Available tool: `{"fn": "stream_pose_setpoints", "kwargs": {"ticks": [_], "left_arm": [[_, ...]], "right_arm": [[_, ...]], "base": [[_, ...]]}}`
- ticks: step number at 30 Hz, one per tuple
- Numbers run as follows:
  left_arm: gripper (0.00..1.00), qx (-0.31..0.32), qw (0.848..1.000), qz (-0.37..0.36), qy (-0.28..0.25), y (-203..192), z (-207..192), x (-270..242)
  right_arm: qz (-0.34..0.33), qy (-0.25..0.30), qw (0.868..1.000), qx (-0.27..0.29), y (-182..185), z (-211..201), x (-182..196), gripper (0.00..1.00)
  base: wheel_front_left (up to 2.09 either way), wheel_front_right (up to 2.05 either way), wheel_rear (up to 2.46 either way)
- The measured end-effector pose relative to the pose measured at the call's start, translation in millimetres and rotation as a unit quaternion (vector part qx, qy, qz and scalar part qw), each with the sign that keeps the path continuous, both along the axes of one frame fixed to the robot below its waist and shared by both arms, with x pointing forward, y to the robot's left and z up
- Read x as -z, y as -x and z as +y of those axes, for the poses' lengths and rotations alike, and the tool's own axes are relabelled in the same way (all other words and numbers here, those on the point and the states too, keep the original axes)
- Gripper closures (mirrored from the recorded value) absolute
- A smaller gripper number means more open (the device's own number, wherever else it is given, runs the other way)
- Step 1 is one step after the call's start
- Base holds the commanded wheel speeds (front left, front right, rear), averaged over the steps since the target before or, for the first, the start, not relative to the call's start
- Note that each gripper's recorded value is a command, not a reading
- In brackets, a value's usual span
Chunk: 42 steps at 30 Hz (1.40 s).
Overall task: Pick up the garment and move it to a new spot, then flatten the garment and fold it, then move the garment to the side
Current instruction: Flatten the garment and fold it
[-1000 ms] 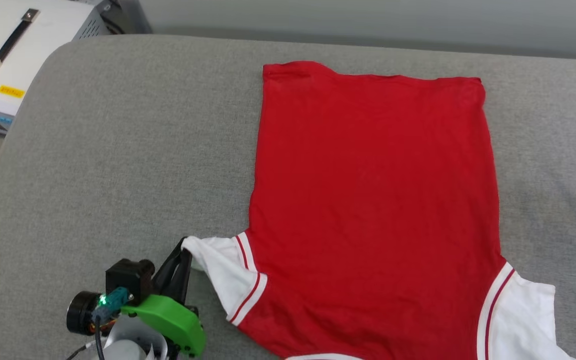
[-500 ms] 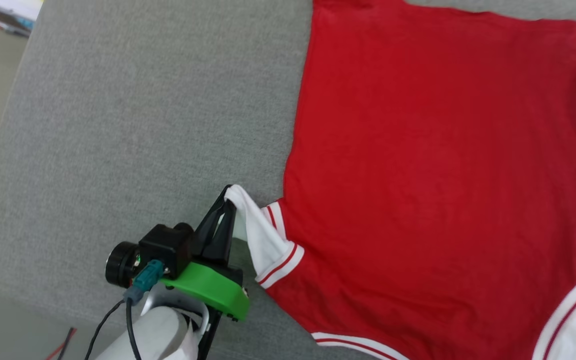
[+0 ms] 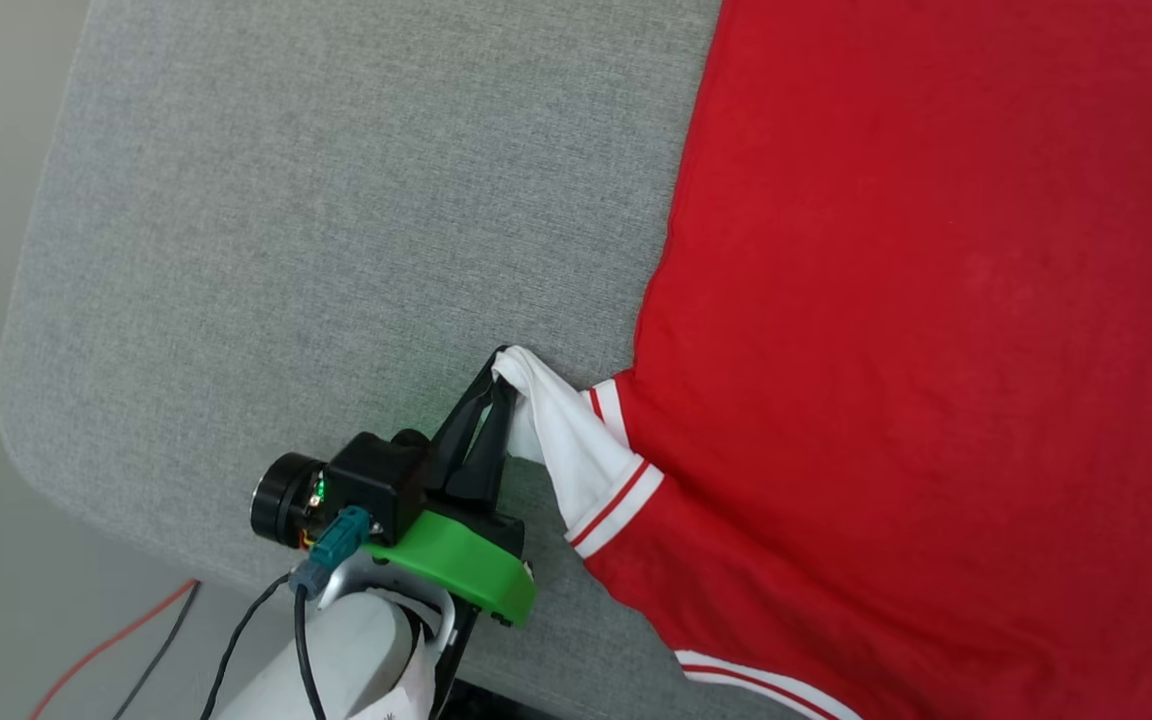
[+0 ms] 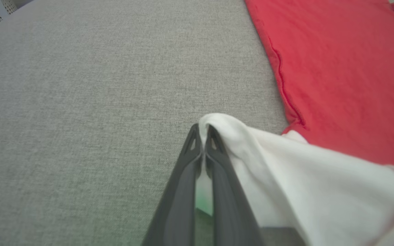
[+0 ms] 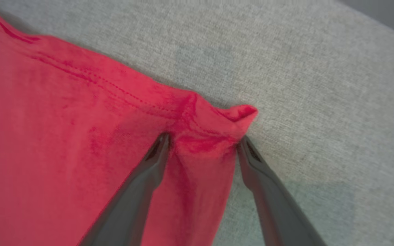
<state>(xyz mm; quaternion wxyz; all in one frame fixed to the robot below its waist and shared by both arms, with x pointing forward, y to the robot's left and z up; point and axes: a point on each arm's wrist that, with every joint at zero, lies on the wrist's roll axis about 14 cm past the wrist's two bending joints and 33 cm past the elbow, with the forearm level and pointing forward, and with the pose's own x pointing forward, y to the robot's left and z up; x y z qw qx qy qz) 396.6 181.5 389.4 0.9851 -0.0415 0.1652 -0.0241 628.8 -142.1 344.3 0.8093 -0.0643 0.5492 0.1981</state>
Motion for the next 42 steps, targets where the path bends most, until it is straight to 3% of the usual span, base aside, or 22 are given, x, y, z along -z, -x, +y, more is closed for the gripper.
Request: {"fn": "stream_pose_setpoints", "kwargs": {"ticks": [1,2,4,13,18,27,36,42], "left_arm": [[1.0,-0.002,1.0,0.001,0.0,0.2,1.3,0.5],[1.0,-0.003,1.0,0.001,-0.001,0.1,2.6,0.7],[1.0,-0.004,1.0,0.0,-0.005,-0.2,5.2,0.8],[1.0,-0.008,1.0,-0.017,-0.013,6.7,9.7,-11.7],[1.0,-0.012,0.999,-0.027,-0.018,26.2,15.7,-23.7],[1.0,-0.006,0.999,-0.05,-0.017,43.1,13.6,-43.6],[1.0,0.026,0.997,-0.066,-0.004,46.4,-7.6,-59.1],[1.0,0.043,0.995,-0.089,0.001,43.5,-19.2,-75.1]], "right_arm": [[0.001,-0.002,1.0,0.0,-0.5,0.6,0.8,0.0],[0.0,-0.004,1.0,-0.001,-0.8,1.0,0.7,0.7],[-0.007,-0.008,1.0,-0.001,-1.6,1.2,-2.3,1.0],[-0.093,-0.028,0.995,-0.019,-1.4,11.9,-44.1,1.0],[-0.145,-0.025,0.988,-0.044,27.5,-6.0,-90.2,1.0],[-0.152,-0.016,0.986,-0.067,116.6,-53.6,-113.1,1.0],[-0.092,-0.02,0.995,0.016,228.3,-123.0,-83.1,1.0],[-0.033,-0.044,0.995,0.084,304.1,-142.2,-50.2,1.0]], "base": [[0.0,0.0,0.0],[0.0,0.0,0.0],[0.0,0.0,0.0],[0.0,0.0,0.0],[0.0,0.0,0.0],[0.0,0.0,0.0],[0.0,0.0,0.0],[0.0,0.0,0.0]]}}
